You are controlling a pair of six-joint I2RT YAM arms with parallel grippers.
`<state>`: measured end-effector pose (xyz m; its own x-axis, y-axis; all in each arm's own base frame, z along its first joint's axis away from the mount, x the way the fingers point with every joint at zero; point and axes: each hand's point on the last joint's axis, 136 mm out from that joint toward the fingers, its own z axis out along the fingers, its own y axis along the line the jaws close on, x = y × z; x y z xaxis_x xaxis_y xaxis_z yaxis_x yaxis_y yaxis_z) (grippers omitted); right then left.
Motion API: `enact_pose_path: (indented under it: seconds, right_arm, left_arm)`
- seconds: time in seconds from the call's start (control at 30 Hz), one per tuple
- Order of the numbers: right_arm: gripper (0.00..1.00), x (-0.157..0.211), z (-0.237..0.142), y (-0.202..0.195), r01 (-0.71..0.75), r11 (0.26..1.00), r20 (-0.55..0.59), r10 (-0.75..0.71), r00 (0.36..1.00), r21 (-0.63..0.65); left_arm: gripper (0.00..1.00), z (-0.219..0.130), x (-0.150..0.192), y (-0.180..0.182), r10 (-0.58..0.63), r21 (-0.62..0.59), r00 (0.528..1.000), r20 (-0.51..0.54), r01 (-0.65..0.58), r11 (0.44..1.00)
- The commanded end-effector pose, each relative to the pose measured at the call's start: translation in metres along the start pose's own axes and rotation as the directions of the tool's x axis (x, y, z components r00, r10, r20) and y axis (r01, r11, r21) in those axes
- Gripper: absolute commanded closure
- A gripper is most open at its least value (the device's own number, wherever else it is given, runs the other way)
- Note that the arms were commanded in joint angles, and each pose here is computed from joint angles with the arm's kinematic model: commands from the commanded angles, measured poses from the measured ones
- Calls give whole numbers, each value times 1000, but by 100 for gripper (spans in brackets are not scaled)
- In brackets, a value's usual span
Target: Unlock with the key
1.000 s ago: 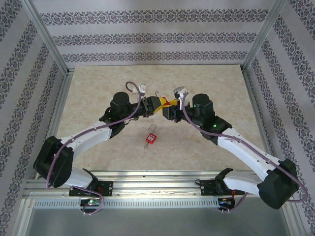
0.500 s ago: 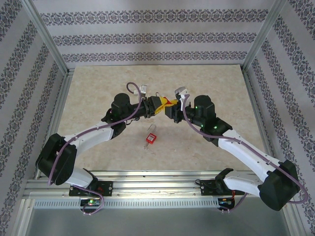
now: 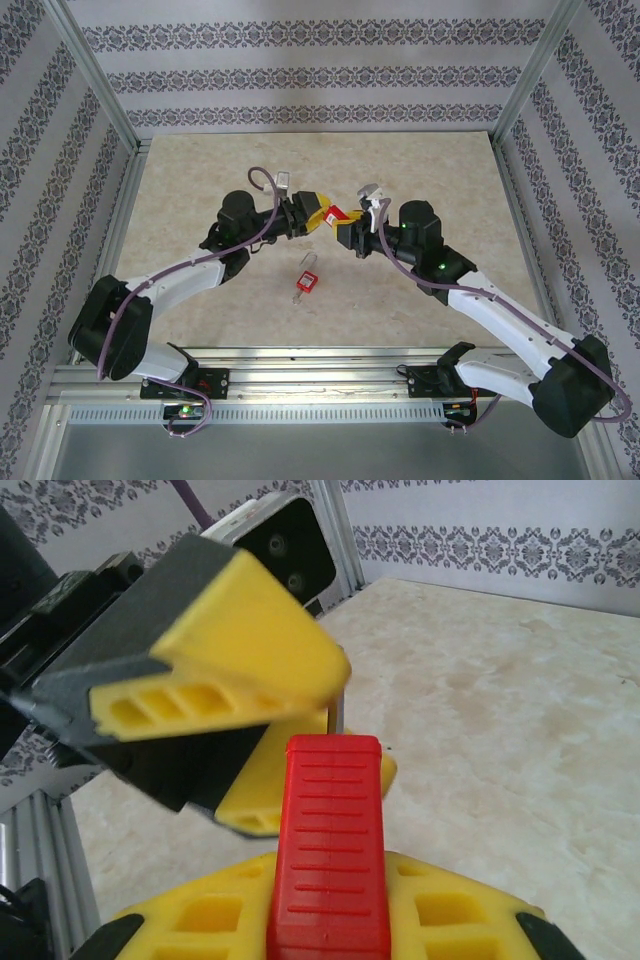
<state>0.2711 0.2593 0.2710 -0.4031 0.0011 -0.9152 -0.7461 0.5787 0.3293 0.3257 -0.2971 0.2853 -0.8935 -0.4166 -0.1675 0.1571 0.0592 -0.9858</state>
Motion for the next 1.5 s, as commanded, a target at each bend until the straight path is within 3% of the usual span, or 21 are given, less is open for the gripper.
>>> enact_pose_path:
  seconds: [0.0, 0.73, 0.93, 1.47]
  right_arm:
    - [100, -6, -6, 7, -12, 999, 26, 13, 1000, -41]
    - [100, -13, -5, 0, -80, 996, 36, 82, 996, -47]
    - [100, -14, -4, 0, -102, 993, 36, 104, 994, -56]
    - [100, -8, -15, 0, -144, 987, 31, 146, 989, -68]
  left_arm:
    - [53, -12, -9, 3, 36, -14, 998, 45, -35, 999]
    - [85, -17, -8, 11, 32, 53, 998, 50, -35, 998]
    - [100, -16, -6, 15, 41, 48, 998, 40, -43, 998]
    - [100, -39, -51, 17, 130, 39, 984, 123, -136, 990]
